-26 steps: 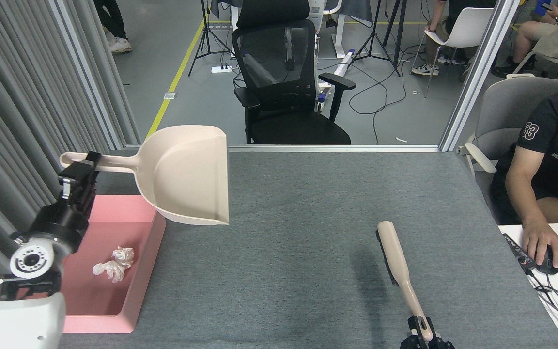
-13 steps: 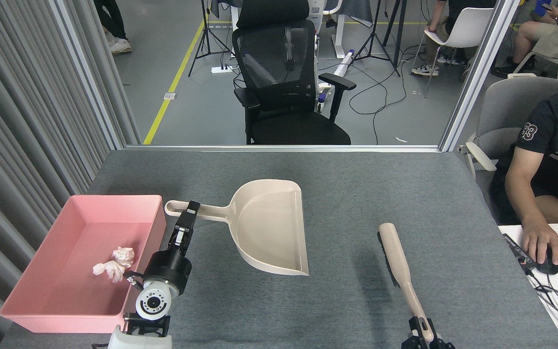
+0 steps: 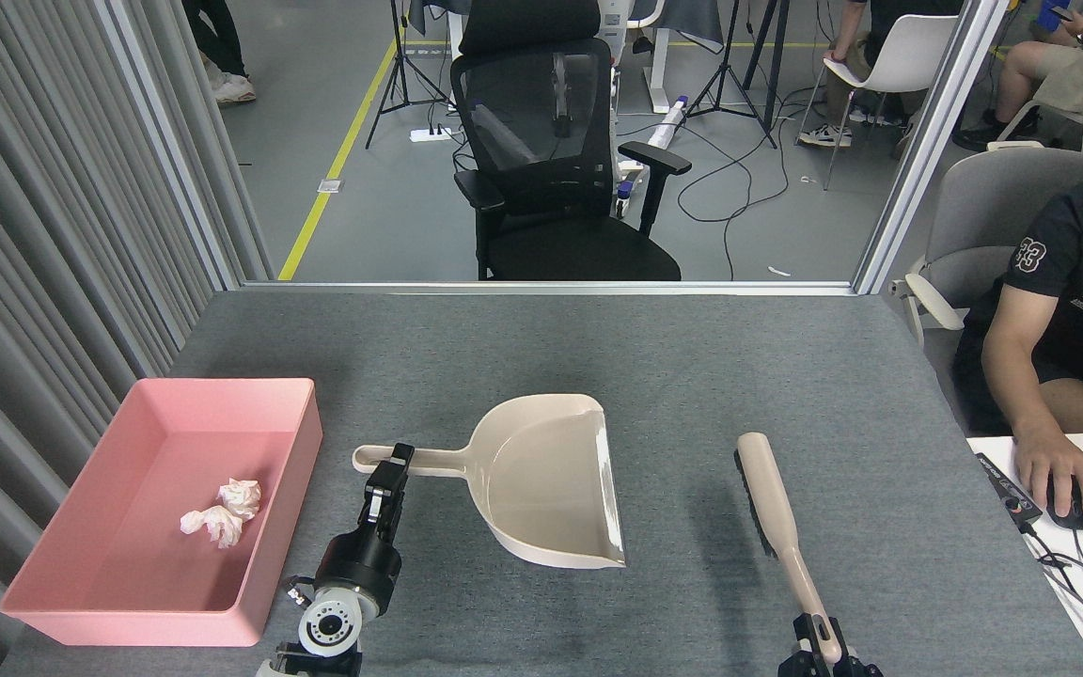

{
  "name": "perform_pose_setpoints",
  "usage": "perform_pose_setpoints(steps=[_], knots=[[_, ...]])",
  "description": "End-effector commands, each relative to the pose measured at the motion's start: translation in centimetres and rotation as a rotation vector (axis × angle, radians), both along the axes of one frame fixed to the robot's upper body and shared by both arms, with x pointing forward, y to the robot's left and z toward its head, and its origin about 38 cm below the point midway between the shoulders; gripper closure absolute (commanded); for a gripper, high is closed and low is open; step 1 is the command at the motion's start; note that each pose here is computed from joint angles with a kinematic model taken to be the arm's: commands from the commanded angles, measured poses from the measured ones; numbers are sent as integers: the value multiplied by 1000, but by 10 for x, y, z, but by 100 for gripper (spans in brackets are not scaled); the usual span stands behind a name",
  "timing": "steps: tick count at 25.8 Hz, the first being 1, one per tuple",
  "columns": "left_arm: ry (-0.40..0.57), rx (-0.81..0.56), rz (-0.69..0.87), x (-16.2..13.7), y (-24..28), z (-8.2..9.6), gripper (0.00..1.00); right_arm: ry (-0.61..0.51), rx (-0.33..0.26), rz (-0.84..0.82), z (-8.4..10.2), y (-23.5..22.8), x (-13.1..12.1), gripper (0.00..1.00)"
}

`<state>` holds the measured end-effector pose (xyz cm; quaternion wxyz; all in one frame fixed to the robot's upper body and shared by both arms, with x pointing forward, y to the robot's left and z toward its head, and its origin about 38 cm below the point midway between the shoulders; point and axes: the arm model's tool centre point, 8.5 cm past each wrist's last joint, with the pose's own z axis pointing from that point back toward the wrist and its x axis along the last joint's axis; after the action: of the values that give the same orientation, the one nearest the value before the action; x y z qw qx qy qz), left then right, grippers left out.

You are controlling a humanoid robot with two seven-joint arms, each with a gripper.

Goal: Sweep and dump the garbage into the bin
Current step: 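Bring the empty dustpan back and lower it onto the table with the left gripper, then release the dustpan handle and the brush, opening both grippers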

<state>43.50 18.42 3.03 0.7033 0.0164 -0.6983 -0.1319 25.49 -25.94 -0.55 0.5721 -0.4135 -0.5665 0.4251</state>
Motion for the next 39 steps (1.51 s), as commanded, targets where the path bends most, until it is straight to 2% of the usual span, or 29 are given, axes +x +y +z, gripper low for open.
perform_pose_setpoints(steps=[1,7,14,17,24,26,30,32,37,39], knots=[[13,-7,-6,2,-3,-12,92,2,-1,0,0,0,0,89],[28,62,-48,0,-11,-26,92,9,-3,-4,-2,-1,-3,89],[24,79,-37,9,-11,-24,88,10,-3,-7,-2,-1,-4,89],[31,72,-26,8,-10,-32,84,8,-4,-5,-2,-2,-4,89],[-6,71,-22,13,-6,-26,84,7,-3,-6,-1,-1,-4,89],[-16,83,-27,13,-5,-26,80,7,-4,-5,-1,-2,-4,88],[-16,103,-25,11,-5,-27,58,6,-2,-4,-1,-2,-3,88],[-6,113,-26,10,-4,-29,50,6,-2,-4,-1,-2,-3,88],[57,201,-55,1,-6,-44,8,8,-4,-4,-1,-2,-3,88],[59,213,-60,0,-5,-45,4,8,-4,-4,-1,-2,-3,88]])
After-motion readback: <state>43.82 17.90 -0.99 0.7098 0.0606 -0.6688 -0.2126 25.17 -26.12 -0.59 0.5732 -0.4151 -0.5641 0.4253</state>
